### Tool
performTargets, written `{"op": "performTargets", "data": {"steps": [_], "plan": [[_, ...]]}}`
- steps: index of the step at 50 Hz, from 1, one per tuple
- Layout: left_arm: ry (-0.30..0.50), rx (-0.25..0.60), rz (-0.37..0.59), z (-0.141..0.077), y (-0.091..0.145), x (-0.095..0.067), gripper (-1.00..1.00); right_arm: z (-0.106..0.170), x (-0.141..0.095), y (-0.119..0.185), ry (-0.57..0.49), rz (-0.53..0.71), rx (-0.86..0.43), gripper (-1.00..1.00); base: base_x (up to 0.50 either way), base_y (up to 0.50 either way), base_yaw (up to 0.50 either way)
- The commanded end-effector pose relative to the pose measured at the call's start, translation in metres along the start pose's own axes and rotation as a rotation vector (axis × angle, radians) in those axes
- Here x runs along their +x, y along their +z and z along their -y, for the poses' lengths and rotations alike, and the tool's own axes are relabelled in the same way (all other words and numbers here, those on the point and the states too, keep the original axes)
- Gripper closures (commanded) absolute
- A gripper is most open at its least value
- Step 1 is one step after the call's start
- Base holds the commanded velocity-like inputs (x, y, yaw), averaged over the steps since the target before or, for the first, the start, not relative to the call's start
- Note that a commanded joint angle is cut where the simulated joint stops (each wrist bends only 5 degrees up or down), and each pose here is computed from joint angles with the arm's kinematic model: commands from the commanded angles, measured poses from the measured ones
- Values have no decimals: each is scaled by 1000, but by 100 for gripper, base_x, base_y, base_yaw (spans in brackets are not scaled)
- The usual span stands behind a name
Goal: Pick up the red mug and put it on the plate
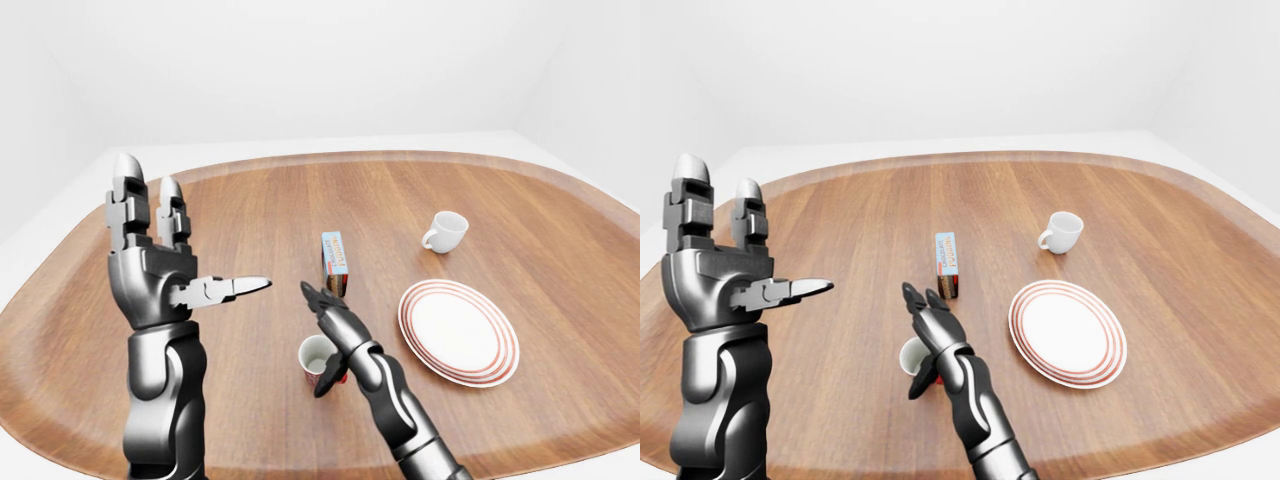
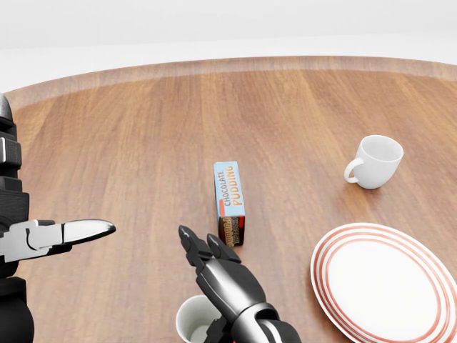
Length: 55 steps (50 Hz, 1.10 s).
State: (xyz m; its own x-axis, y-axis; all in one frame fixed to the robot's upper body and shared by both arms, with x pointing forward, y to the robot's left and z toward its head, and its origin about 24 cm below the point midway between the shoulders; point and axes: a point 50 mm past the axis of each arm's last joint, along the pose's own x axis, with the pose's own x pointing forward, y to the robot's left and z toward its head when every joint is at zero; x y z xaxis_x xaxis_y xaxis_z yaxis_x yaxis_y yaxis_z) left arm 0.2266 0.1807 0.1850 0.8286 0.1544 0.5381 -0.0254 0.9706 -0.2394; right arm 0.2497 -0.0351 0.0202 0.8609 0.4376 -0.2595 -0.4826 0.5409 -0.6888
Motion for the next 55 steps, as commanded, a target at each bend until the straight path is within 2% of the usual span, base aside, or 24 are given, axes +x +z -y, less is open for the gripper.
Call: {"op": "performTargets", "data": {"steps": [1,13,55], "plan": [[1,0,-2,-1,-1,0,-100,-4,3,-3,7,-19,2,-100,0,0,0],[0,-1,0,0,0,0,-100,-10,8,-5,30,-32,-9,-100,0,0,0],[3,1,-9,-1,-2,-1,-100,-23,15,-30,91,-133,82,-100,0,0,0]]}}
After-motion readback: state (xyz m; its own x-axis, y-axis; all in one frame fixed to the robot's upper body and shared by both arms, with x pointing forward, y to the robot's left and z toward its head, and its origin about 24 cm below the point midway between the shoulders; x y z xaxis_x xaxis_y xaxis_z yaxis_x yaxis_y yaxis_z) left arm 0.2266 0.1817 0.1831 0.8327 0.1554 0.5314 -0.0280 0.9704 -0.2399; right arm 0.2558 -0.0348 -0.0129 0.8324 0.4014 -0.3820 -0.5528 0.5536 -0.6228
